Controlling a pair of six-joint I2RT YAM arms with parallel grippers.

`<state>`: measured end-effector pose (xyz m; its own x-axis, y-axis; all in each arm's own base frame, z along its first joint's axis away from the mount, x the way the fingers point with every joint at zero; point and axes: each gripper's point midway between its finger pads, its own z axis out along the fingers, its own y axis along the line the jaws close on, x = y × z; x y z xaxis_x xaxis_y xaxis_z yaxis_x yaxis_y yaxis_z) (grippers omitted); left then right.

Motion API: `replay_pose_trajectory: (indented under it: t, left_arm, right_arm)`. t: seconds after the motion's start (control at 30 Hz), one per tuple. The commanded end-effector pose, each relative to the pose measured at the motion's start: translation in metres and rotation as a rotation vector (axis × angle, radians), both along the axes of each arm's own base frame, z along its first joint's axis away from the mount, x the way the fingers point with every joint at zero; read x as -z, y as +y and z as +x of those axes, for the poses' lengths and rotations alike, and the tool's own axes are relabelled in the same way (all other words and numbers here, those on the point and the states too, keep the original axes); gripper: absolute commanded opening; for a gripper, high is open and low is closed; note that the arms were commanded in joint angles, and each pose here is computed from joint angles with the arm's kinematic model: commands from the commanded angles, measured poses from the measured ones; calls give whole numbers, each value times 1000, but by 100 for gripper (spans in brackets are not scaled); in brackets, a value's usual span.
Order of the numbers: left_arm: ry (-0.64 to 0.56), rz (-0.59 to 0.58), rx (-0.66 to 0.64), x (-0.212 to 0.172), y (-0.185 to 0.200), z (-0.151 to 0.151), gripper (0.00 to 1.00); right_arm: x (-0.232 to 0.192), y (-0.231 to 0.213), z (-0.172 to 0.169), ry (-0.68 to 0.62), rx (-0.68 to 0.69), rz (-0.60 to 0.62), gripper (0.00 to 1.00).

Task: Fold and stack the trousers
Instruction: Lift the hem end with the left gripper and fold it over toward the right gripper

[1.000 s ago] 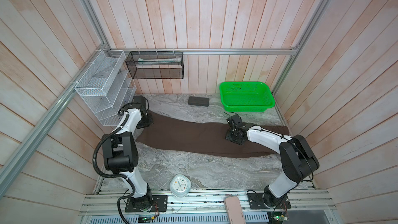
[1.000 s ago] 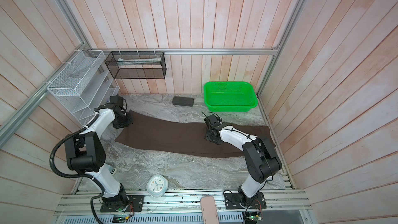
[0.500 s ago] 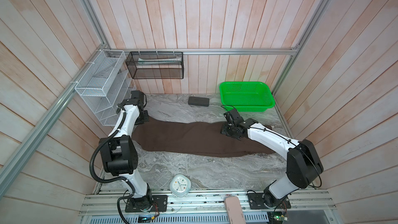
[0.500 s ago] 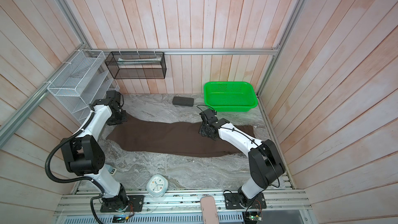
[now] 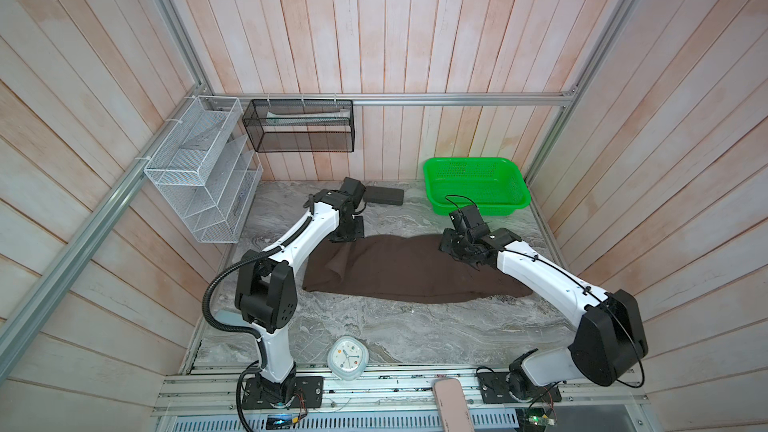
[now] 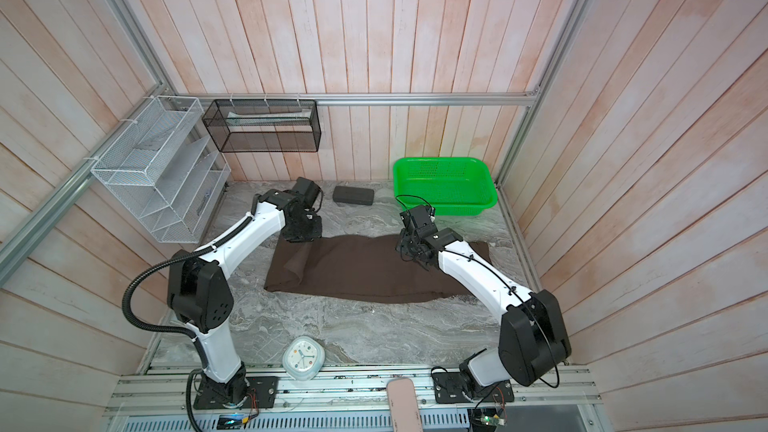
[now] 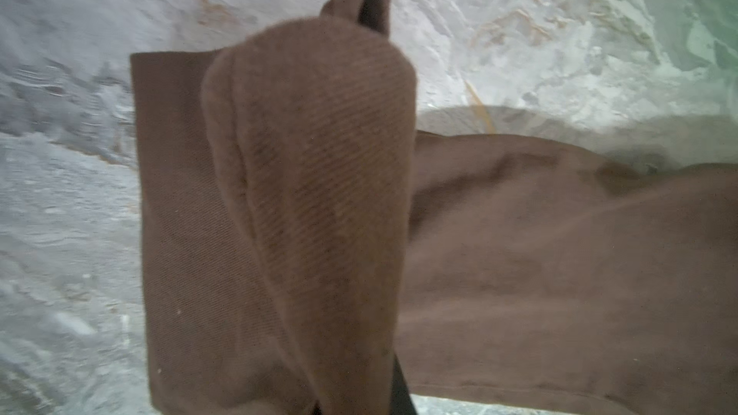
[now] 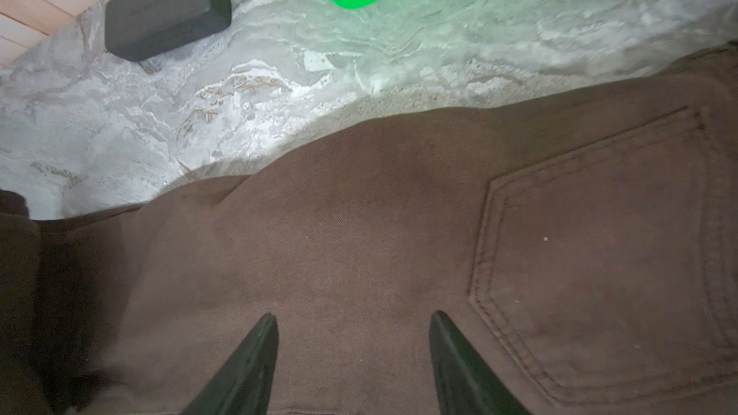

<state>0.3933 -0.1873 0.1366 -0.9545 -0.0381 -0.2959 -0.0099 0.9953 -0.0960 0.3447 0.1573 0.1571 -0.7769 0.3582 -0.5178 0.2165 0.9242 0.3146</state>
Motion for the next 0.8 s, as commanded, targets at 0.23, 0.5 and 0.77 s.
replay_pose_trajectory:
  t: [0.23, 0.5, 0.77]
  left_arm:
    - [-7, -129, 34, 4, -108, 9, 0]
    - [37, -153, 75, 27, -151, 9, 0]
    - [75, -229, 157, 32, -187, -9, 39]
  right_arm:
    - [1, -39, -8, -2, 61, -45, 62]
    - [0, -48, -9, -4, 77, -43, 62]
    - [2, -54, -11, 0, 90, -49, 62]
